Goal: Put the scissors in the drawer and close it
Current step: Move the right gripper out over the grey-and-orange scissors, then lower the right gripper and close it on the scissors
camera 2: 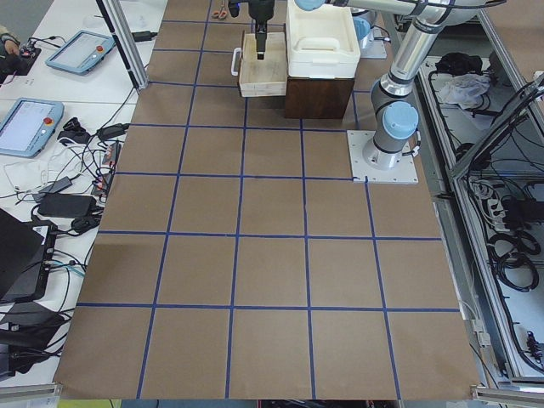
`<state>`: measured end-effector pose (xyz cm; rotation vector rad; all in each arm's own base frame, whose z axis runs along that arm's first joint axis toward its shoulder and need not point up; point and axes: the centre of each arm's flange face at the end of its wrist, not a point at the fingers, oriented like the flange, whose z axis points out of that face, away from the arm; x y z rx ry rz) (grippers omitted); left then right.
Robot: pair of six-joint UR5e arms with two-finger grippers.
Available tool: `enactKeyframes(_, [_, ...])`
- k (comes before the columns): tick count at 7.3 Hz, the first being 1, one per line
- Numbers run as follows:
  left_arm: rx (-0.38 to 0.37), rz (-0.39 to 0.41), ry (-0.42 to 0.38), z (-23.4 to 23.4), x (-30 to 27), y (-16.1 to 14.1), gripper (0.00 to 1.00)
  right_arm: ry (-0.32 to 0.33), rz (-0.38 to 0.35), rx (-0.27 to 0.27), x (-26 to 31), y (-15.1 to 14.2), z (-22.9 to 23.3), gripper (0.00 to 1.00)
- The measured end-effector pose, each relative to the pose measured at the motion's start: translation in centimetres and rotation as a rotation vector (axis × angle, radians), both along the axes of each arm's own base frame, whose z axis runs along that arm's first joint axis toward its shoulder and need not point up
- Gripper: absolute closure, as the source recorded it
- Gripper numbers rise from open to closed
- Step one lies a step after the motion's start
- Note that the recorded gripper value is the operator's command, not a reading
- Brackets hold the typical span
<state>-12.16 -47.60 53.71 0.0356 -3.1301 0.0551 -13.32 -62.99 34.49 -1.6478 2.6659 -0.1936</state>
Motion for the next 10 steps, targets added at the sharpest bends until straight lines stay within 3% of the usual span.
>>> enactKeyframes(1, [0.000,0.000,-0.001,0.0,0.0,0.1,0.00,0.032,0.080,-0.012,-2.1,-1.4,-2.1,0.00])
enactKeyframes(4, [0.001,-0.001,-0.001,-0.1,0.0,0.0,0.00,0.087,0.215,-0.010,-6.4,-4.5,-7.6,0.00])
enactKeyframes(10, [0.002,-0.002,-0.001,-0.2,0.0,0.2,0.00,0.094,0.368,0.009,-9.0,-7.5,-13.6,0.01])
